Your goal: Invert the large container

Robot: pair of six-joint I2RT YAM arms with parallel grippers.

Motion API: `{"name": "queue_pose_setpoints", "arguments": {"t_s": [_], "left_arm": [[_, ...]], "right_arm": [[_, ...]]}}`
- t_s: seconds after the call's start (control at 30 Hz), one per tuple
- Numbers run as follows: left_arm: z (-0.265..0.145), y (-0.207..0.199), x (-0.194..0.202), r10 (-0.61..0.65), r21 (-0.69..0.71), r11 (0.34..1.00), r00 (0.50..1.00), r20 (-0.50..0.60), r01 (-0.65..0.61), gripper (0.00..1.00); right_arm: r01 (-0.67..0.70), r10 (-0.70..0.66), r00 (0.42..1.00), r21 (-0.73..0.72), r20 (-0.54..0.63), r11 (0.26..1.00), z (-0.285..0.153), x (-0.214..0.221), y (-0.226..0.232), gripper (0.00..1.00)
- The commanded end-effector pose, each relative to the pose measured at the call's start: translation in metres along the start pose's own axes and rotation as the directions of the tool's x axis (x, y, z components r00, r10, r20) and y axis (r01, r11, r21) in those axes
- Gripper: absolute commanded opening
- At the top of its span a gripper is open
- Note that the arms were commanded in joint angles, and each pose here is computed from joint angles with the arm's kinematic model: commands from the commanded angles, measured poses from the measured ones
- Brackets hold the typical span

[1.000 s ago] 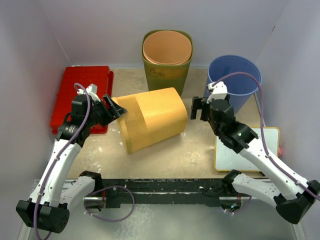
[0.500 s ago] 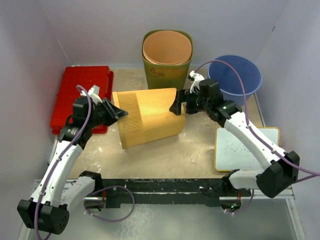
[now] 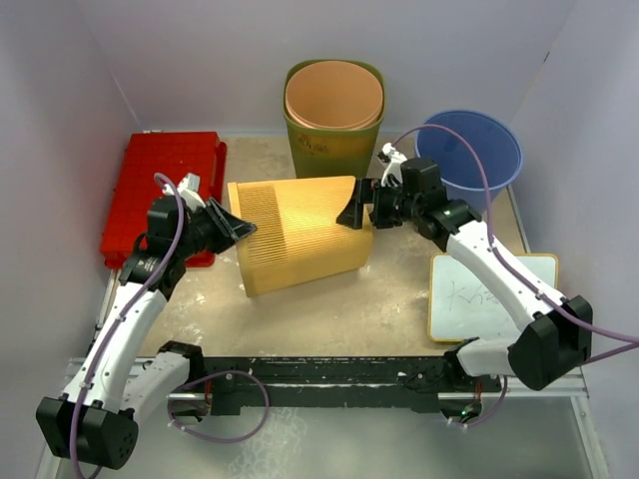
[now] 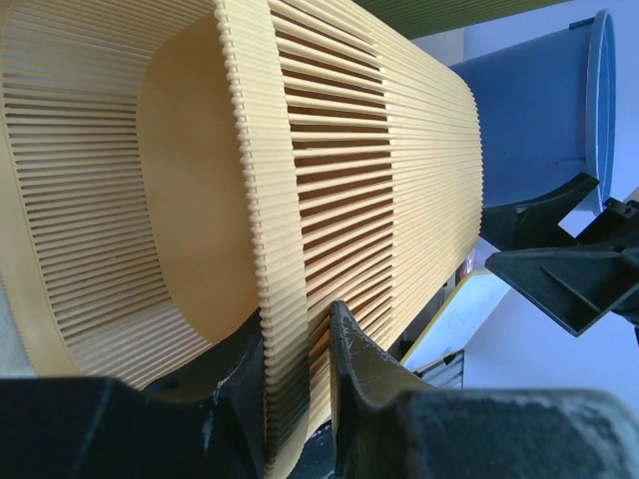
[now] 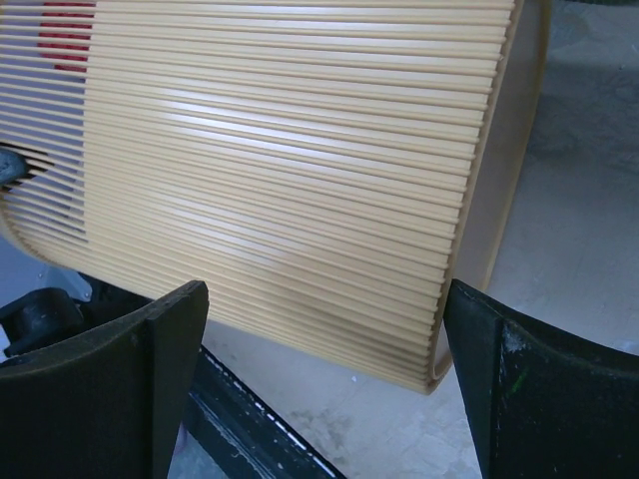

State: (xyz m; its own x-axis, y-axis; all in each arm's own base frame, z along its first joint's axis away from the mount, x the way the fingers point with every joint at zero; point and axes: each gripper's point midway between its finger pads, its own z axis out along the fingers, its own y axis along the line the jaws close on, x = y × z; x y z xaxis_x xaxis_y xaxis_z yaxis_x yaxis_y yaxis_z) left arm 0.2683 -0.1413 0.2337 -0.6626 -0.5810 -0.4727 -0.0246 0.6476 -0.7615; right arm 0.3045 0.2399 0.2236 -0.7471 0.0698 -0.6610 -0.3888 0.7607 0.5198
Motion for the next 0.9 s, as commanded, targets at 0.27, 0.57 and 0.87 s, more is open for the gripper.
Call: {"name": "queue_pose_setpoints", "arguments": {"t_s": [0.27,0.57,0.87], "left_arm": [[0.022,0.030,0.013,0.039,-0.061,0.997,0.998,-0.054,-0.042,0.19],[0.028,0.040,0.019,0.048,-0.077,0.996,0.997,-0.066,-0.053,0.32],[0.041,0.038,0.023,0.071,-0.063,0.995,0.995,-0.073,-0.076,0.46]], "right_arm": [[0.109,-0.035,0.989,-0.548,0.142,0.829,-0.078,-0.038,0.130,0.99],[0.211,-0.073,0.965,-0.582,0.252,0.785,-0.121,-0.058,0.157,0.99],[0.265,-0.097,0.950,-0.598,0.298,0.757,-0.135,-0.068,0.169,0.99]]}}
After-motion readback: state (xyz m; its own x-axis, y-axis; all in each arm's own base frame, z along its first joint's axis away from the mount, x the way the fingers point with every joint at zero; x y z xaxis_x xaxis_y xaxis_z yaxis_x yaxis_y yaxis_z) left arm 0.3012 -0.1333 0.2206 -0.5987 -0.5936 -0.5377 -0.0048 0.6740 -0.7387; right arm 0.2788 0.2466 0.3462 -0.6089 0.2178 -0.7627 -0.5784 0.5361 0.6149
